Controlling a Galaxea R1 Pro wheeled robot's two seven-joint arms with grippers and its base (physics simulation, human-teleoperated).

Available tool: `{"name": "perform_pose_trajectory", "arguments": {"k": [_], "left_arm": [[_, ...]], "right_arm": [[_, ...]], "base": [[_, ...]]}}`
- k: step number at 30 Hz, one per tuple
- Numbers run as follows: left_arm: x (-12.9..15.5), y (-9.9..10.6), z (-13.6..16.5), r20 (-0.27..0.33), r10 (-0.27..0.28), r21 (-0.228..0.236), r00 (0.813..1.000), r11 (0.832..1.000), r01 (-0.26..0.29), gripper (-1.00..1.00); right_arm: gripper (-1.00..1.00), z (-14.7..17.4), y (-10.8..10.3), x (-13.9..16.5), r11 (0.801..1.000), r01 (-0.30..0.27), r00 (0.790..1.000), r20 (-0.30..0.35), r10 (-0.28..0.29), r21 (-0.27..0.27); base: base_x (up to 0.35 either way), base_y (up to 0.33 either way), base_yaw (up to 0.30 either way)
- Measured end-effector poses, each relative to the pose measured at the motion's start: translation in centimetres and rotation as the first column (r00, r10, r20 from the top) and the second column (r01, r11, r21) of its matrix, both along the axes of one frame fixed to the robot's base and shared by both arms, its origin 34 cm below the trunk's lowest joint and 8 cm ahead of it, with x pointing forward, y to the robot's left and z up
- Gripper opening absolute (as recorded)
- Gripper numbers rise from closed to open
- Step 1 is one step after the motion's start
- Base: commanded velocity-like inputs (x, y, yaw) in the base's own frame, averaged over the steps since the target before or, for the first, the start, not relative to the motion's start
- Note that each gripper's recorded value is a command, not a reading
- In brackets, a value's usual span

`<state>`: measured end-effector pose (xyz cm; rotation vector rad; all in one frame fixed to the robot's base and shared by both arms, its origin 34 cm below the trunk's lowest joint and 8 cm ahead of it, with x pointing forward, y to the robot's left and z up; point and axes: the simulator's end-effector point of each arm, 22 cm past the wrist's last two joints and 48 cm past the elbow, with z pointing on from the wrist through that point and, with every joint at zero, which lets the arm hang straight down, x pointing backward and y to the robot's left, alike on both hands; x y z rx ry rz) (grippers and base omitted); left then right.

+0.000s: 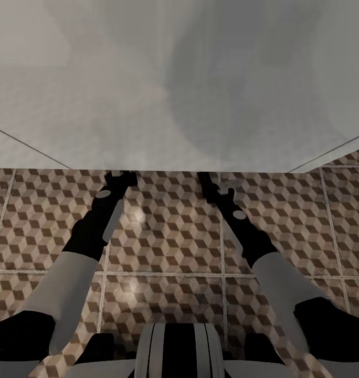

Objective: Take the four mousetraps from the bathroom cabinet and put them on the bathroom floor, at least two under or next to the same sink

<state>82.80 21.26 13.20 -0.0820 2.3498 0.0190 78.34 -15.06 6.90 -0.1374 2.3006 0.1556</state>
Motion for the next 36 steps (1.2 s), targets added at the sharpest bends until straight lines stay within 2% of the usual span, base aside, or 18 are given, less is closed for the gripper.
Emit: {"name": "perform_pose_trajectory", "arguments": {"k": [9, 15, 31, 36], "left_arm": [[0.3, 0.0, 0.5, 0.012, -0.001, -0.001, 1.0, 1.0, 0.001, -1.0], [0.3, -0.1, 0.5, 0.012, -0.002, -0.002, 1.0, 1.0, 0.002, -1.0], [0.5, -0.1, 0.8, 0.02, -0.002, -0.001, 1.0, 1.0, 0.002, -1.0], [0.5, -0.1, 0.8, 0.021, -0.003, -0.001, 1.0, 1.0, 0.003, -1.0]], "right_arm": [[-1.0, 1.2, 0.0, 2.2, 1.0, 0.0, 1.0, 0.03, 0.0, -0.002], [-1.0, 0.2, -0.2, 1.5, 1.0, 0.0, 1.0, 0.005, 0.0, -0.006], [-1.0, -0.1, 0.2, 1.2, 1.0, 0.001, 1.0, -0.004, -0.001, -0.002], [-1.0, -1.6, -0.2, -0.3, 1.0, 0.001, 0.999, -0.041, -0.002, -0.011]], "base": [[0.0, 0.0, 0.0], [0.0, 0.0, 0.0], [0.0, 0.0, 0.0], [0.0, 0.0, 0.0]]}}
